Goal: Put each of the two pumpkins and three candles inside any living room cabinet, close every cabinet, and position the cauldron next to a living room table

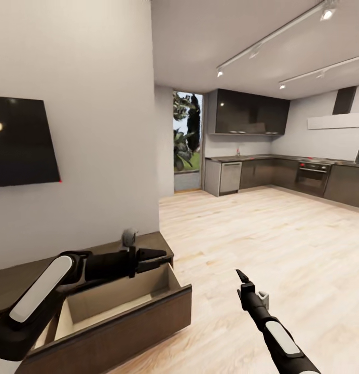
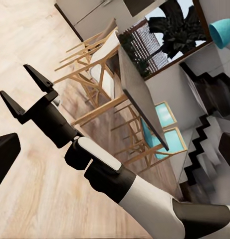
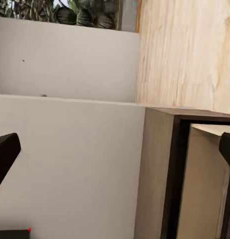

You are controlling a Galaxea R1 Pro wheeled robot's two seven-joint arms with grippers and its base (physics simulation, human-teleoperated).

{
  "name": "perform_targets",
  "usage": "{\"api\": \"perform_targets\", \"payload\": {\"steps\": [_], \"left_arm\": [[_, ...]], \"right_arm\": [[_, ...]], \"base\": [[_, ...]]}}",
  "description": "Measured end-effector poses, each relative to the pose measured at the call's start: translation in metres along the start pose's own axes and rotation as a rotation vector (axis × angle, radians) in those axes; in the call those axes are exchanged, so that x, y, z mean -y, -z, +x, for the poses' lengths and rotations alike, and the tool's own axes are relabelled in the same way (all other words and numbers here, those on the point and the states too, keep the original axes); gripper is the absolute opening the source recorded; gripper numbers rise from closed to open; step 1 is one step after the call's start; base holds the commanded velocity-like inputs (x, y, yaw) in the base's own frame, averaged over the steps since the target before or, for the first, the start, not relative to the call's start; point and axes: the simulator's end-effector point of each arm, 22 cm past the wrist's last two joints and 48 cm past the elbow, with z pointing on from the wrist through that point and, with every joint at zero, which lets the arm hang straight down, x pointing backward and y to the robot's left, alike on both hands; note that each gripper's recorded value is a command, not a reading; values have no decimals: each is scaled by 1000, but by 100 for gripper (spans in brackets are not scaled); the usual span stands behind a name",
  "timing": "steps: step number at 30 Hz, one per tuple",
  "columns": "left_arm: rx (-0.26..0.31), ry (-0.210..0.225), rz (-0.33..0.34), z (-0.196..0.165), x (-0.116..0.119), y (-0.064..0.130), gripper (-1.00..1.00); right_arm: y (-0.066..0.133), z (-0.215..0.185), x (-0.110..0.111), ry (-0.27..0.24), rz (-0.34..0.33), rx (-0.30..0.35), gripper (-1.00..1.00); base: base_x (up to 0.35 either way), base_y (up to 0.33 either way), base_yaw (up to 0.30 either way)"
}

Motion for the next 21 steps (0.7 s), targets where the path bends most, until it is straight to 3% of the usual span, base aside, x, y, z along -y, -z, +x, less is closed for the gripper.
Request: {"api": "perform_targets", "payload": {"steps": [21], "left_arm": [[5,-23,3,-27,42,5,100]], "right_arm": [[1,-8,-52,2,-20,5,100]], "base": [[0,0,-228]]}}
